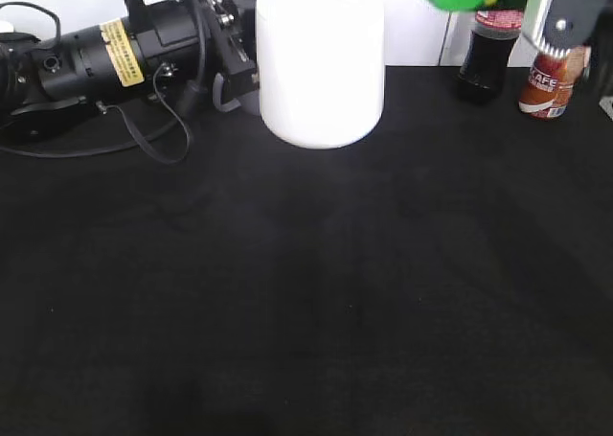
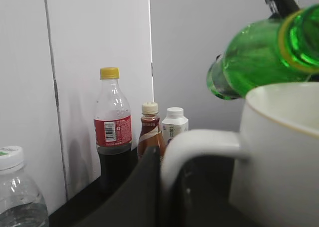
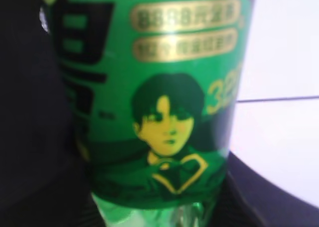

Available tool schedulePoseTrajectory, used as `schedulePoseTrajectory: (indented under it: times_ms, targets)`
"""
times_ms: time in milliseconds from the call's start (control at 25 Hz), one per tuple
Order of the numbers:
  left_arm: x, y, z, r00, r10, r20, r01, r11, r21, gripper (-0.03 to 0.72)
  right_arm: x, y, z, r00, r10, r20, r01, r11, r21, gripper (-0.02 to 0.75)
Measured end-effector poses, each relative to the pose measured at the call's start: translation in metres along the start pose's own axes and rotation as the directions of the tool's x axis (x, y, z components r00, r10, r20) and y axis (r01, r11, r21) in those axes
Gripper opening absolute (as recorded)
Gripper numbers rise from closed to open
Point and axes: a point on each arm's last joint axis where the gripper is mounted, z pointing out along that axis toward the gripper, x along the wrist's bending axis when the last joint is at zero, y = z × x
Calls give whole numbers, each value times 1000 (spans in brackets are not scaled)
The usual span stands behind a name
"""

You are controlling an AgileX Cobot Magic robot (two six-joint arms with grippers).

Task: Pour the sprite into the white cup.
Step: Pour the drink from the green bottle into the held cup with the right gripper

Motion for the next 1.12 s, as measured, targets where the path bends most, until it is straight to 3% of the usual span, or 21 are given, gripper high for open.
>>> schedulePoseTrajectory:
  times_ms: [400, 1120]
  targets:
    - [-2, -2, 0, 1000, 1, 21, -2, 1000, 26, 34, -3, 10, 0, 985, -166, 36, 165, 985, 42, 354]
    - [-2, -4, 0, 1000, 5, 28, -6, 999, 46, 34, -11, 10, -1, 968, -241, 64, 236, 969, 76, 354]
